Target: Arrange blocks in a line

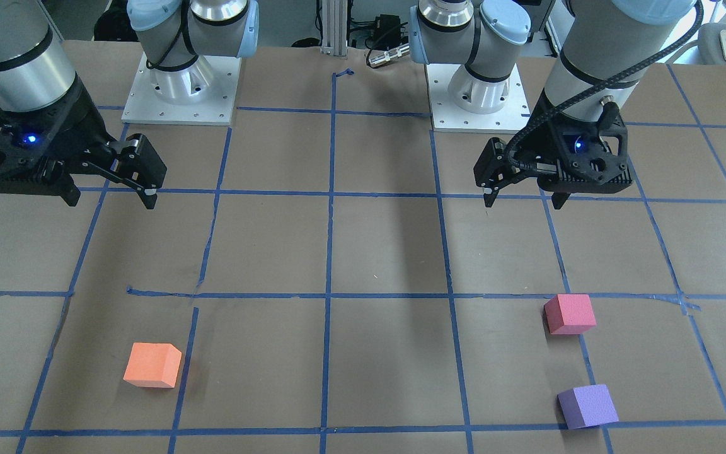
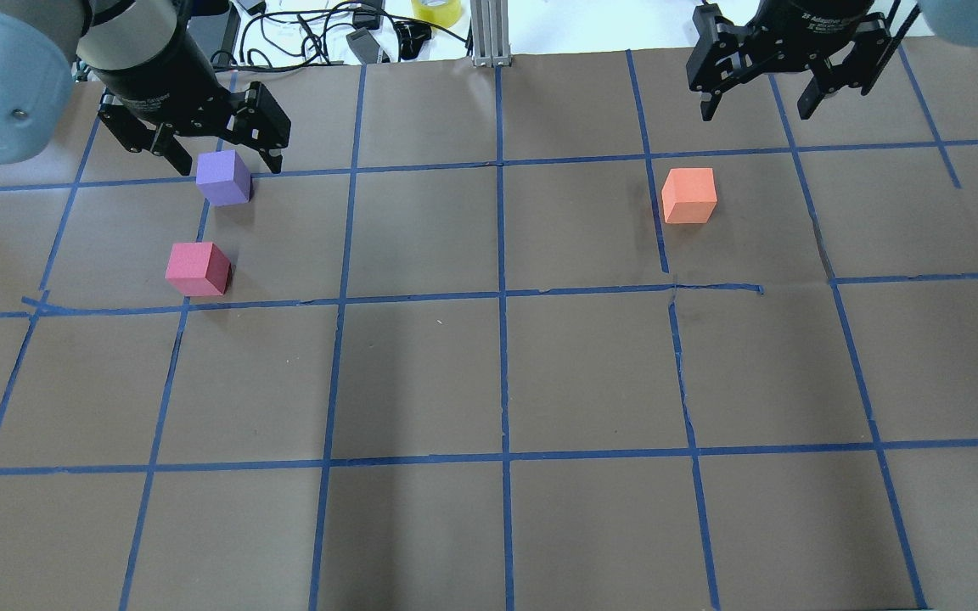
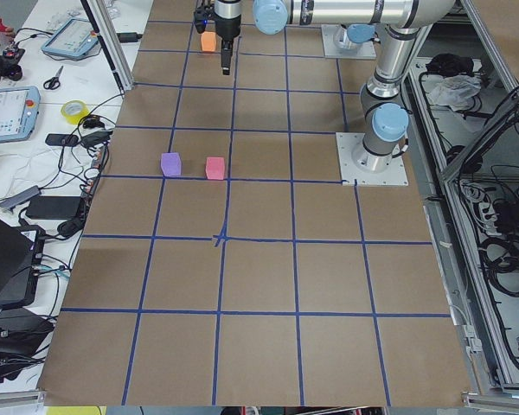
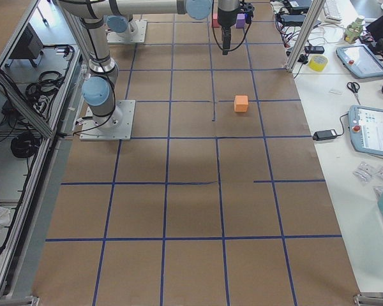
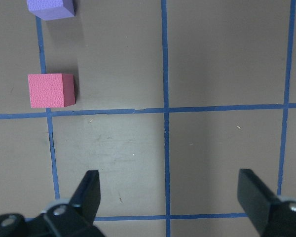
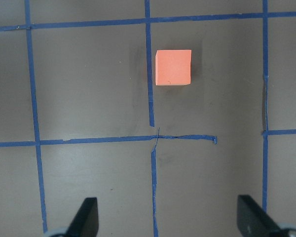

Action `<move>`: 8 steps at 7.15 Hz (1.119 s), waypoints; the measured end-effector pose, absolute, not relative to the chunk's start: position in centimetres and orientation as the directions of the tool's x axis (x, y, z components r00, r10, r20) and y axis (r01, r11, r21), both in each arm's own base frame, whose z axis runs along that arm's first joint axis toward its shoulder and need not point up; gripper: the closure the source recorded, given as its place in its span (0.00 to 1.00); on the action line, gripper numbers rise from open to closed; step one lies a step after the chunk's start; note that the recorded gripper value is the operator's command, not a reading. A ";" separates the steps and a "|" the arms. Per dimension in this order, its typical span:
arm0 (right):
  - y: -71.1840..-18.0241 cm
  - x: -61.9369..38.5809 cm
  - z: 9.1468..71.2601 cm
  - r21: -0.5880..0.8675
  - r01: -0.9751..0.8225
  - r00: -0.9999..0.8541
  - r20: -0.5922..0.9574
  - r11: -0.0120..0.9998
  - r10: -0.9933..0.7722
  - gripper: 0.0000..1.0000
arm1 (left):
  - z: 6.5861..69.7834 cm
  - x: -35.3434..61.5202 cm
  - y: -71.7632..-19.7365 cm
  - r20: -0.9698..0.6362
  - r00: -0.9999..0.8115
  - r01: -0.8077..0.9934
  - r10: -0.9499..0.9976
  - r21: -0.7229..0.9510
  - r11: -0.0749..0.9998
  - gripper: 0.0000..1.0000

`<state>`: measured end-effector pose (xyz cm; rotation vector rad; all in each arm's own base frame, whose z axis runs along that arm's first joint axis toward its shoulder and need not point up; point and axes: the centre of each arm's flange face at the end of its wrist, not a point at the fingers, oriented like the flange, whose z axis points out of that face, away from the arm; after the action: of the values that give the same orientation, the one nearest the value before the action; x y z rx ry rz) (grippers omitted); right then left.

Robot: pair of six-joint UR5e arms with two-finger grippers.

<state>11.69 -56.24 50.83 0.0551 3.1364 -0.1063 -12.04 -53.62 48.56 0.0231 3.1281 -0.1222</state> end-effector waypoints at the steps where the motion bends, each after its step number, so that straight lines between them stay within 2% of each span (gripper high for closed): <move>1: -57.5 11.4 50.4 -0.072 0.039 -0.999 -0.004 0.997 0.039 0.00 | 48.6 -12.0 -53.6 -0.012 -1.000 0.015 0.014 -0.078 0.997 0.00; 3: -61.8 11.0 46.9 -0.077 0.043 -0.999 -0.001 0.996 0.043 0.00 | 48.5 -12.1 -53.6 -0.011 -1.000 0.016 0.015 -0.077 0.997 0.00; 5: -66.7 10.8 38.9 -0.052 0.038 -0.999 -0.001 0.998 0.038 0.00 | 48.3 -12.1 -53.6 -0.008 -1.000 0.015 0.014 -0.074 0.997 0.00; 8: -69.4 10.6 29.6 -0.005 -0.004 -1.000 0.001 1.000 -0.004 0.00 | 48.0 -12.1 -53.6 -0.007 -1.000 0.016 0.016 -0.071 0.997 0.00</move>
<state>10.64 -69.35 29.62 -0.0059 3.1426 -0.0077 -12.15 -53.64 47.99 0.0247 3.1335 -0.1114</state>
